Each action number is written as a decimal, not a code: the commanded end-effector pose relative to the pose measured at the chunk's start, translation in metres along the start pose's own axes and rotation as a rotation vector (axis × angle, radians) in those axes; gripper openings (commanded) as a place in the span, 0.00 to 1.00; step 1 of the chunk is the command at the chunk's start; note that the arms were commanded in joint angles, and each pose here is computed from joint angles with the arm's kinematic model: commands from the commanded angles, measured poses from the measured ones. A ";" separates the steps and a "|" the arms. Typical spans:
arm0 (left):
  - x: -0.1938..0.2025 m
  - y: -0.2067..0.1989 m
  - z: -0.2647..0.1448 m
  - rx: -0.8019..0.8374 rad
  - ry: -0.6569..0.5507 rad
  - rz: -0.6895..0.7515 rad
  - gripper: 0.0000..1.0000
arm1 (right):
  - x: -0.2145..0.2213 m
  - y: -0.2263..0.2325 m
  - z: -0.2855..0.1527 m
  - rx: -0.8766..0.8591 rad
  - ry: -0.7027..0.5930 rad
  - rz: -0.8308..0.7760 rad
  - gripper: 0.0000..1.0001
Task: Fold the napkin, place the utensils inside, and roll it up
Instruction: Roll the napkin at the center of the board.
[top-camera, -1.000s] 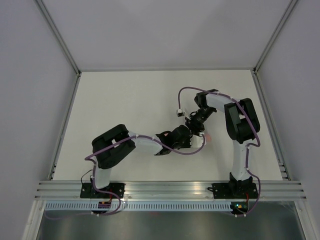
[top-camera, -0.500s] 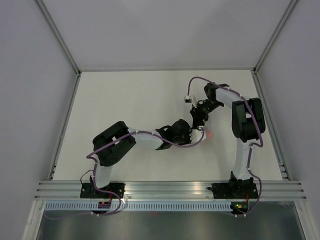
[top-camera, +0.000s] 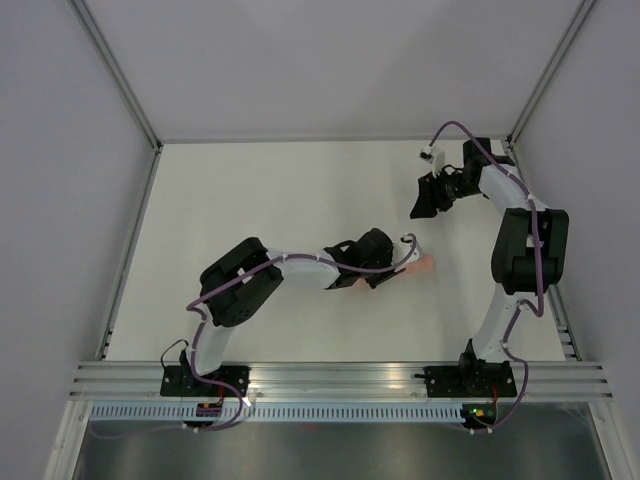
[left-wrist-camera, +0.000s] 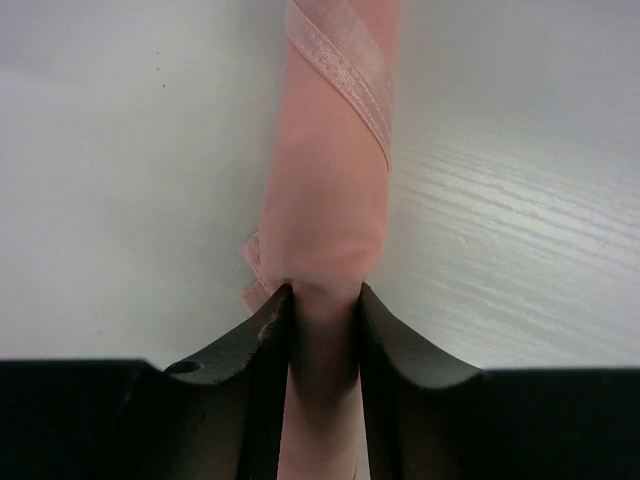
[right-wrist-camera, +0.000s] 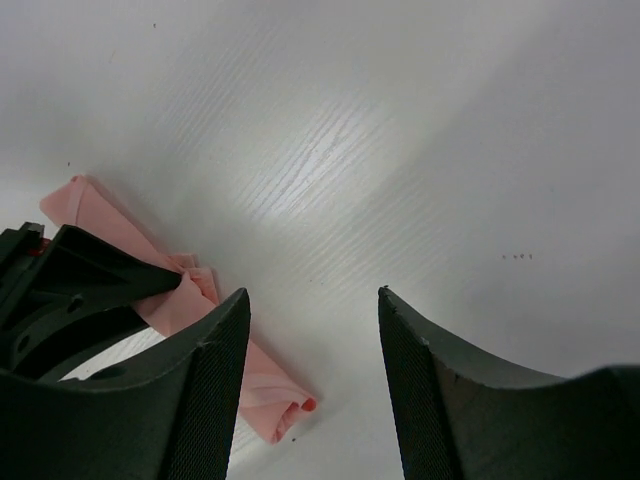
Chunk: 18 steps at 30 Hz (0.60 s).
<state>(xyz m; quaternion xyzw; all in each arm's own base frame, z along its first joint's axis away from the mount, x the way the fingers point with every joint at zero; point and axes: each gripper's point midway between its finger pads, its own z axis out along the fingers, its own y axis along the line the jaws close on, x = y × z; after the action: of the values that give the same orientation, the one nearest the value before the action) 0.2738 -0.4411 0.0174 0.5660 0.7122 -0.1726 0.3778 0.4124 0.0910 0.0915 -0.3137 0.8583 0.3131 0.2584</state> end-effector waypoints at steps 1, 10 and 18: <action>0.112 -0.030 -0.003 0.027 0.382 -0.207 0.37 | -0.019 0.001 -0.035 0.077 -0.087 0.057 0.60; 0.120 -0.013 -0.004 -0.064 0.445 -0.491 0.38 | 0.004 0.007 -0.082 0.133 -0.083 0.119 0.60; 0.151 0.010 -0.023 -0.170 0.506 -0.701 0.38 | 0.017 0.020 -0.104 0.140 -0.100 0.137 0.60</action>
<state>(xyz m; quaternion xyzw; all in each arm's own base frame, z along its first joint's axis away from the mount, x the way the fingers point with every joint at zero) 0.3100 -0.4256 0.0181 0.3456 0.8497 -0.2161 0.3345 0.3742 0.0232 0.1411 -0.2162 0.8878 0.2837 0.2909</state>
